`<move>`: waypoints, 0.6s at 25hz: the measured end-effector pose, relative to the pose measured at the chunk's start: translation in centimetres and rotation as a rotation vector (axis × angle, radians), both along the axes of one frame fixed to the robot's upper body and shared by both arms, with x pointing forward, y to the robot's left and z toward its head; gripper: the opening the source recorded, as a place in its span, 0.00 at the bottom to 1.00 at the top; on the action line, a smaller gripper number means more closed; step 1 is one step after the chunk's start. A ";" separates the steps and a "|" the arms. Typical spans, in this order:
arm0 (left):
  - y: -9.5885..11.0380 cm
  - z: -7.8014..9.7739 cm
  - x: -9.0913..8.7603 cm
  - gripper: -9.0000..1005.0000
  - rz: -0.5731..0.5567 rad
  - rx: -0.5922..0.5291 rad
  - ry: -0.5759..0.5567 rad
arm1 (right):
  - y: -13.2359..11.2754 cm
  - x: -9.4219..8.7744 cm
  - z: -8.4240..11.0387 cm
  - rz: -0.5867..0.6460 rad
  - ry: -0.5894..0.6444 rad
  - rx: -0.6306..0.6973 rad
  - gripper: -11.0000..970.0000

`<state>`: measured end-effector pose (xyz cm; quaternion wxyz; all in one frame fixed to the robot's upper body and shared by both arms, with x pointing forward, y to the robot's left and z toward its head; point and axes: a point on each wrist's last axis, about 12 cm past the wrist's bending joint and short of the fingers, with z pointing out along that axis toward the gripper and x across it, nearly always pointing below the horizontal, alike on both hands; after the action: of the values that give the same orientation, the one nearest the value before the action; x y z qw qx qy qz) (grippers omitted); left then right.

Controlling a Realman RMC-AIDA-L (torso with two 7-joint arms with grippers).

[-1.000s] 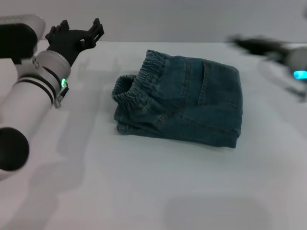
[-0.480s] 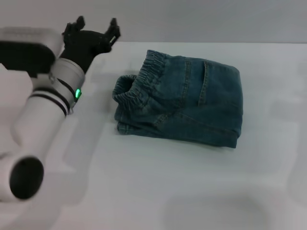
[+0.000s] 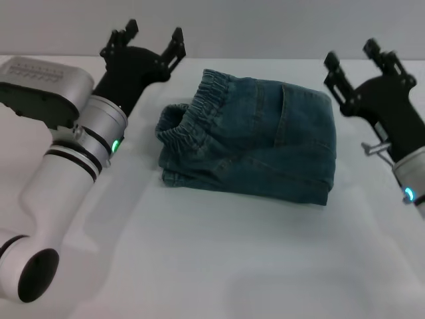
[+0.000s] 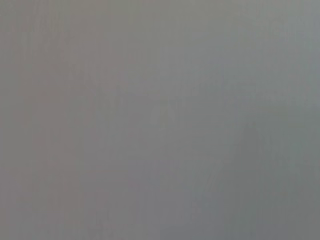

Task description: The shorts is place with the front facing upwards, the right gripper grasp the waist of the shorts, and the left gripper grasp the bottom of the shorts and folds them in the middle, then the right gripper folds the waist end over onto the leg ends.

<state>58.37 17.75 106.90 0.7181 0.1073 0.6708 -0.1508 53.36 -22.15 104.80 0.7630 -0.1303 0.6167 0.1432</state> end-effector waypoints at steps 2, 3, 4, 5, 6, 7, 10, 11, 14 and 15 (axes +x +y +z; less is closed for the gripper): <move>-0.2 -0.3 -0.1 0.84 -0.018 0.023 0.013 | 0.2 -0.7 -0.4 0.006 0.011 0.003 0.68; -0.3 -0.4 -0.1 0.84 -0.022 0.027 0.017 | 0.2 -0.9 -0.6 -0.001 0.025 0.000 0.68; -0.3 -0.5 -0.2 0.84 -0.029 0.033 0.024 | 0.2 -1.0 -0.9 -0.008 0.042 -0.004 0.68; -0.4 -0.6 -0.2 0.84 -0.035 0.037 0.029 | 0.2 -1.0 -1.3 -0.018 0.074 -0.010 0.68; -0.7 -0.7 -0.3 0.84 -0.047 0.040 0.031 | 0.1 -0.9 -1.5 -0.024 0.094 -0.013 0.68; -0.9 -0.8 -0.5 0.84 -0.060 0.043 0.033 | 0.0 -0.8 -1.8 -0.037 0.121 -0.009 0.68; -1.7 -1.0 -0.8 0.84 -0.107 0.055 0.041 | -0.8 -0.4 -2.2 -0.106 0.174 0.030 0.59; -2.0 -1.0 -0.9 0.84 -0.125 0.061 0.044 | -1.2 -0.4 -2.3 -0.131 0.182 0.043 0.55; -3.3 -1.5 -1.8 0.84 -0.209 0.090 0.054 | -2.3 -0.5 -2.6 -0.171 0.194 0.041 0.39; -3.7 -1.6 -2.1 0.84 -0.230 0.094 0.051 | -2.7 -0.7 -2.7 -0.180 0.198 0.033 0.31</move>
<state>56.25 14.04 105.32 0.6729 0.2132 0.6785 -0.2035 52.71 -24.81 102.06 0.7104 -0.0472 0.6956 0.0963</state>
